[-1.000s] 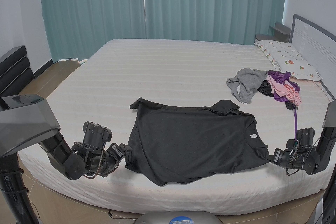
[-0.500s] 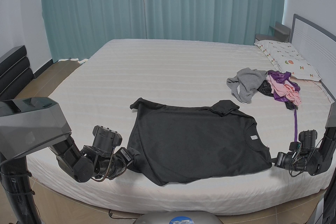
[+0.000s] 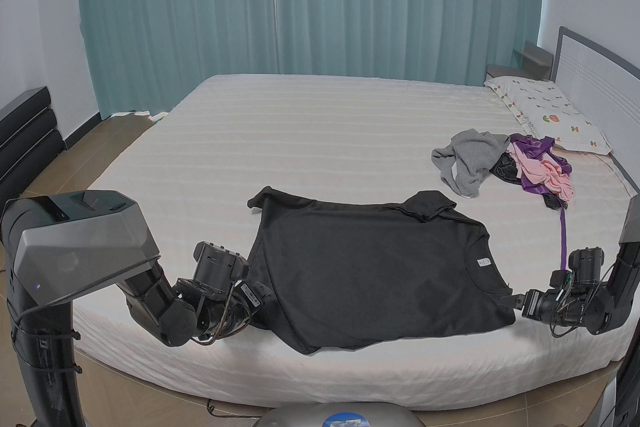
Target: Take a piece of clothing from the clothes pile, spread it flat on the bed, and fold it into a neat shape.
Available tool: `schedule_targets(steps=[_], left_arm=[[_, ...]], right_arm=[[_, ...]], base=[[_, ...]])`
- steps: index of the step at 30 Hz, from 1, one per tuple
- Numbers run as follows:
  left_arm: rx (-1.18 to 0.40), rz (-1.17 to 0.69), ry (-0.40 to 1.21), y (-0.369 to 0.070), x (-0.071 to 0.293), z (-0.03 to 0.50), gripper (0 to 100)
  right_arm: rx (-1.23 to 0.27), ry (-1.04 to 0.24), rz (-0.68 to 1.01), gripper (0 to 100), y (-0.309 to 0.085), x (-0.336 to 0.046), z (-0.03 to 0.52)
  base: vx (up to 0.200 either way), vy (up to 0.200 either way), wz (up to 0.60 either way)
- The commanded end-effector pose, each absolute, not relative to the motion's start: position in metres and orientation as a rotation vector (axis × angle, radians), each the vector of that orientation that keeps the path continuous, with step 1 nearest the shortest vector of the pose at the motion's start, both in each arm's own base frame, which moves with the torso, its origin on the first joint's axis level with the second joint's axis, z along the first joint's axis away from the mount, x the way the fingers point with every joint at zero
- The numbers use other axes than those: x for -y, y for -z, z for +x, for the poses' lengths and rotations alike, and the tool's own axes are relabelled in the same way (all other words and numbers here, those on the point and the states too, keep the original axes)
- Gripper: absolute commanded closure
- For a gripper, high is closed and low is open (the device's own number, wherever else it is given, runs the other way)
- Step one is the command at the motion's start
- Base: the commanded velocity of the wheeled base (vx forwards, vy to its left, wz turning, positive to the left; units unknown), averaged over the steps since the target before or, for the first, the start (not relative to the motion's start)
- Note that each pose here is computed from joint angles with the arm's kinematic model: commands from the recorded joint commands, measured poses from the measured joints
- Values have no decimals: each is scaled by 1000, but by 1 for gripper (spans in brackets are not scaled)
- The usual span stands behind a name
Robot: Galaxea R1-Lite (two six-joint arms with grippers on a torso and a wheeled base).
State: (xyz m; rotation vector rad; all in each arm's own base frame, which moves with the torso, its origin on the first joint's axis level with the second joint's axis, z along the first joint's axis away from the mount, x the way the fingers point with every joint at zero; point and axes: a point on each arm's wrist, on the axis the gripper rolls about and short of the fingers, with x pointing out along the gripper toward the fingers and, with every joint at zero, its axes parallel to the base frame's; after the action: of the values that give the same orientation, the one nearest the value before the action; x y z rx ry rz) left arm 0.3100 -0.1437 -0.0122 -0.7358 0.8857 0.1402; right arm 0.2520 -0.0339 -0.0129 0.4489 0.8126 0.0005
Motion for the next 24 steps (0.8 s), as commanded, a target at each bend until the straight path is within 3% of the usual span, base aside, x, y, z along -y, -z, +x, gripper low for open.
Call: schedule_targets(steps=[1,11,24], left_arm=[[-895,-731,-147,17,144,310,100],[-914,-719,-174,9,133,290,100],[-817,-724,-184,-39,108,281,100]], right_arm=[[-814,0,452,0,13,34,252],[-845,0,460,0,20,33,249],[-848,-24,513,0,27,32,259]], base=[[0,0,0],[0,0,0],[0,0,0]])
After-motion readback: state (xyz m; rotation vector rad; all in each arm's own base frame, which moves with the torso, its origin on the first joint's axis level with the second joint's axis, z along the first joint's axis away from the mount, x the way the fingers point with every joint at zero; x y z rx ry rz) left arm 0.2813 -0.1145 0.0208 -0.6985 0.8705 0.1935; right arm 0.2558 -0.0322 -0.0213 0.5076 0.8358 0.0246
